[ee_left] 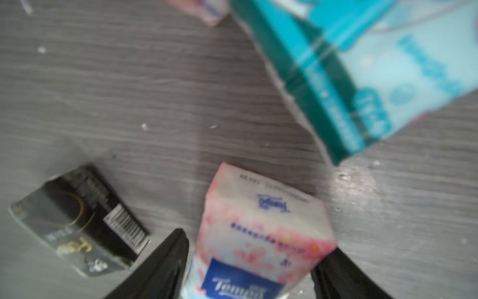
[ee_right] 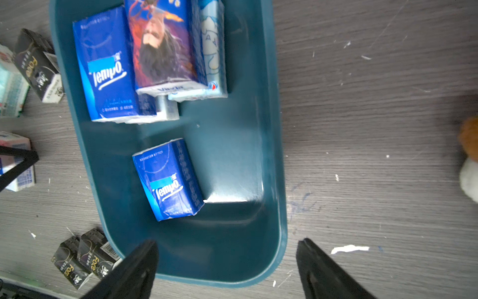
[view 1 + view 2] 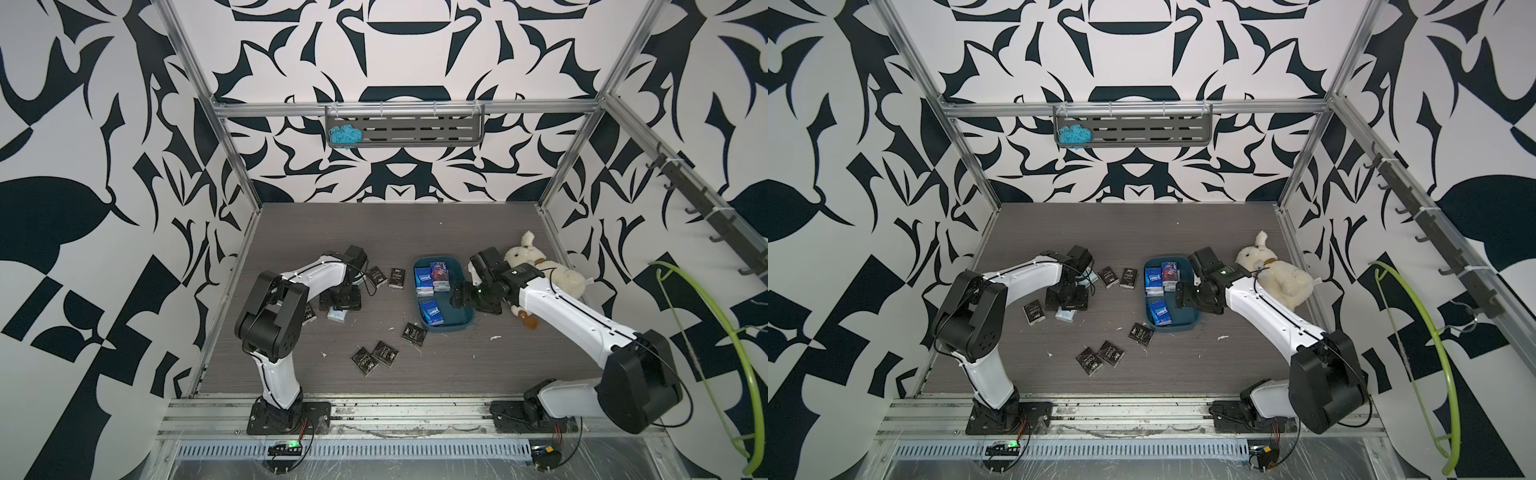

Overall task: Put the pocket tissues into the storage box
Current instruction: Pick up the pocket tissues from the center of the board.

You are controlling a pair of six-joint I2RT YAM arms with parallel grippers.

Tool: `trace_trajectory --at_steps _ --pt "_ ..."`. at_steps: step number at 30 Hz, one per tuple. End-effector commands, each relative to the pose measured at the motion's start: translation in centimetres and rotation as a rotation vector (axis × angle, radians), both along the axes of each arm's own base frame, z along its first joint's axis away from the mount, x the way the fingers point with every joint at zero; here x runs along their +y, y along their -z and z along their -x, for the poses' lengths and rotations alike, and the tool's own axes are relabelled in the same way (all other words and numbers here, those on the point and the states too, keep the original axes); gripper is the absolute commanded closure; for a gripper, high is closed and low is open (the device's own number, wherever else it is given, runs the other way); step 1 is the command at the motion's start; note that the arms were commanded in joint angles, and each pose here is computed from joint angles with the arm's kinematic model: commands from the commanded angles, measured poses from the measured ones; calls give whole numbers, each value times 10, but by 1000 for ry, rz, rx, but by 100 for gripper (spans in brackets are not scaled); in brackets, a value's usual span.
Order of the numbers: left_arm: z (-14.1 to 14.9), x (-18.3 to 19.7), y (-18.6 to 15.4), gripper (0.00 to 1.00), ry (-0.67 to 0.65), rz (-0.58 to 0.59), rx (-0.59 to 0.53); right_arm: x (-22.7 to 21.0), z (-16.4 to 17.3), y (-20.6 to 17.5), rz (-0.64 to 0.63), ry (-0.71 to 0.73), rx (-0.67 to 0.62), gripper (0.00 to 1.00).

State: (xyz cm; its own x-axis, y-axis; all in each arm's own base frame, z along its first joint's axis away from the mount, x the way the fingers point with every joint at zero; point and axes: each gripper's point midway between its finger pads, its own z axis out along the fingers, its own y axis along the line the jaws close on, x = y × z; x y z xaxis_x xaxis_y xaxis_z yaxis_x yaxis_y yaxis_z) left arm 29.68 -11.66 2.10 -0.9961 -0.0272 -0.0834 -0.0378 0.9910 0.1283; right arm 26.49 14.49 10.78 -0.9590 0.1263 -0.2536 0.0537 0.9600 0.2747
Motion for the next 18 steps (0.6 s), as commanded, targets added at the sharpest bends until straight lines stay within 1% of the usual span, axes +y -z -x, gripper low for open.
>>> trace_trajectory --at_steps 1,3,4,5,9,11,14,18 --pt "-8 -8 4 38 12 33 -3 -7 2 -14 28 -13 -30 11" --pt "-7 -9 4 55 8 42 -1 -9 1 -18 35 -18 -33 11" --pt "-7 -10 3 61 7 47 -2 -9 1 -19 38 -22 -36 11" --pt "-7 -11 -1 63 0 55 -7 -9 0 -20 40 -23 -38 11" --pt "-1 -23 -20 63 -31 86 -38 -9 -1 -23 38 -29 -49 10" --pt "9 -34 -33 61 -44 92 -38 -10 -1 -22 41 -36 -50 10" --pt "21 -66 -56 59 -48 125 -76 -12 -2 -20 48 -48 -57 9" --pt "38 -123 -83 58 -49 195 -146 -19 -6 -20 71 -50 -72 9"
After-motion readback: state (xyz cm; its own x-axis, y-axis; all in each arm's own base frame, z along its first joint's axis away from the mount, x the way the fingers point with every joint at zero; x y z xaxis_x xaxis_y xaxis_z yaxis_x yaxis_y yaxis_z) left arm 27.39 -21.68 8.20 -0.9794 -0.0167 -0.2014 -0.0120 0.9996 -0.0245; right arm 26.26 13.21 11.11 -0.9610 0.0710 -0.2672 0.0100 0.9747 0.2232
